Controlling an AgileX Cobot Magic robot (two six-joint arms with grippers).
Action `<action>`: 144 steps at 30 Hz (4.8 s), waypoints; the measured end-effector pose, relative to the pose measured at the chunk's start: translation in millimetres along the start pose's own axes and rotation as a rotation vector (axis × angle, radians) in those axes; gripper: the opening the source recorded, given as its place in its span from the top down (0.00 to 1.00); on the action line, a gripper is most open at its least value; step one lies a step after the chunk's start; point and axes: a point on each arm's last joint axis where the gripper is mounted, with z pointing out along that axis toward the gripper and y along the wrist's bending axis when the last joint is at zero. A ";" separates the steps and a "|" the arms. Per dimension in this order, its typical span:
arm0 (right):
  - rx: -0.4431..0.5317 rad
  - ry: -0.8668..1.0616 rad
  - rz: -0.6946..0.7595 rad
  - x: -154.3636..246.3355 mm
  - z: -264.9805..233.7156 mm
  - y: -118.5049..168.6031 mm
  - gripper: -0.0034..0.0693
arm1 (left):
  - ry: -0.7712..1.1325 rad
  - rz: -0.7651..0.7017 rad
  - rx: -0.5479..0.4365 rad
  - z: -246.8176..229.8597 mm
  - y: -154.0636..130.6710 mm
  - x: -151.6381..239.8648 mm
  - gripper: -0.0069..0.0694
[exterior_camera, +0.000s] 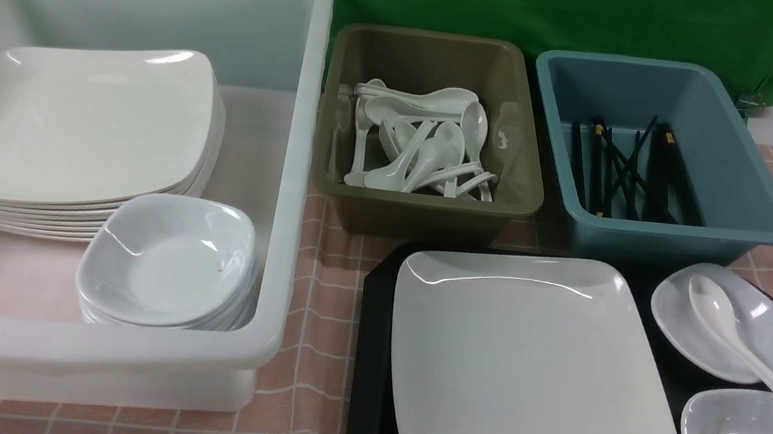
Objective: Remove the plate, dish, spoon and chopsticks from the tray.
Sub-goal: Use the right arm to grab a pair of chopsticks from the plate, then use the right arm to put the chopsticks into the small storage box on the right
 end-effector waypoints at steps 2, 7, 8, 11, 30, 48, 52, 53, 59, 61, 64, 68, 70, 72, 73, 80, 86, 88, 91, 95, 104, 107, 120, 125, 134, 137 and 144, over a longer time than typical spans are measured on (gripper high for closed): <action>-0.012 -0.001 0.069 0.1 0.1 0.9 0.62 | 0.000 0.000 0.000 0.0 0.0 0.0 0.88; -0.105 0.021 0.027 -10.5 -9.5 24.6 0.79 | 0.000 0.000 0.000 0.0 0.0 0.0 0.88; -0.190 -0.023 -0.086 -28.7 -22.4 51.8 0.89 | 0.000 0.000 0.000 0.0 0.0 0.0 0.88; -0.198 -0.010 -0.256 -55.3 -34.3 90.5 0.91 | 0.000 0.000 0.000 0.0 0.0 0.0 0.88; 0.723 0.637 -0.176 -54.2 141.6 64.3 0.35 | 0.000 0.001 0.000 0.0 0.0 0.0 0.88; 0.993 0.493 0.242 -48.3 182.9 13.6 0.29 | 0.000 0.000 0.000 0.0 0.0 0.0 0.88; 1.038 0.495 0.274 -43.4 187.0 6.2 0.29 | 0.000 0.000 0.000 0.0 0.0 0.0 0.88; 1.047 0.497 0.278 -42.2 188.0 4.5 0.29 | 0.000 0.000 0.000 0.0 0.0 0.0 0.88; 1.065 0.504 0.283 -38.8 191.5 -0.5 0.29 | 0.000 0.000 0.000 0.0 0.0 0.0 0.88; 1.066 0.505 0.283 -38.7 191.6 -0.8 0.29 | 0.000 0.000 0.000 0.0 0.0 0.0 0.88; 1.066 0.504 0.282 -38.7 191.6 -0.8 0.31 | 0.000 0.000 0.000 0.0 0.0 0.0 0.88; 1.081 0.516 0.276 -38.3 190.0 -1.3 0.56 | 0.000 0.000 0.000 0.0 0.0 0.0 0.88; 1.103 0.531 0.274 -37.6 187.8 -1.8 0.70 | 0.000 0.000 0.000 0.0 0.0 0.0 0.88; 1.139 0.553 0.273 -36.8 184.1 -2.3 0.75 | 0.000 0.002 0.000 0.0 0.0 0.0 0.88; 1.151 0.560 0.273 -36.6 183.0 -2.4 0.75 | 0.000 0.002 0.000 0.0 0.0 0.0 0.88; 1.223 0.632 0.239 -38.7 167.3 2.6 0.75 | 0.000 0.001 0.000 0.0 0.0 0.0 0.88; 1.161 0.631 0.195 -51.3 147.1 22.5 0.75 | 0.000 0.001 0.000 0.0 0.0 0.0 0.88; 1.112 0.619 0.171 -56.4 140.4 30.3 0.75 | 0.000 0.001 0.000 0.0 0.0 0.0 0.88; 0.971 0.581 0.091 -66.6 130.8 45.6 0.75 | 0.000 0.001 0.000 0.0 0.0 0.0 0.88; 0.781 0.498 -0.004 -80.0 117.5 66.3 0.75 | 0.000 0.001 0.000 0.0 0.0 0.0 0.88; 0.229 0.083 -0.308 -137.0 125.9 139.6 0.75 | 0.000 0.000 0.000 0.0 0.0 0.0 0.88; 0.147 0.002 -0.409 -155.6 150.4 159.5 0.75 | 0.000 0.000 0.000 0.0 0.0 0.0 0.88; 0.211 0.141 -0.756 -163.4 354.6 133.2 0.75 | 0.000 0.000 0.000 0.0 0.0 0.0 0.88; 0.266 0.235 -0.748 -143.2 399.7 98.7 0.75 | 0.000 0.000 0.000 0.0 0.0 0.0 0.88; 0.315 0.310 -0.714 -126.5 416.7 73.9 0.49 | 0.000 0.001 0.000 0.0 0.0 0.0 0.88; 0.336 0.342 -0.700 -126.6 413.3 74.7 0.38 | 0.000 0.001 0.000 0.0 0.0 0.0 0.88; 0.432 0.582 -0.781 -149.3 349.7 115.4 0.59 | 0.000 0.001 0.000 0.0 0.0 0.0 0.88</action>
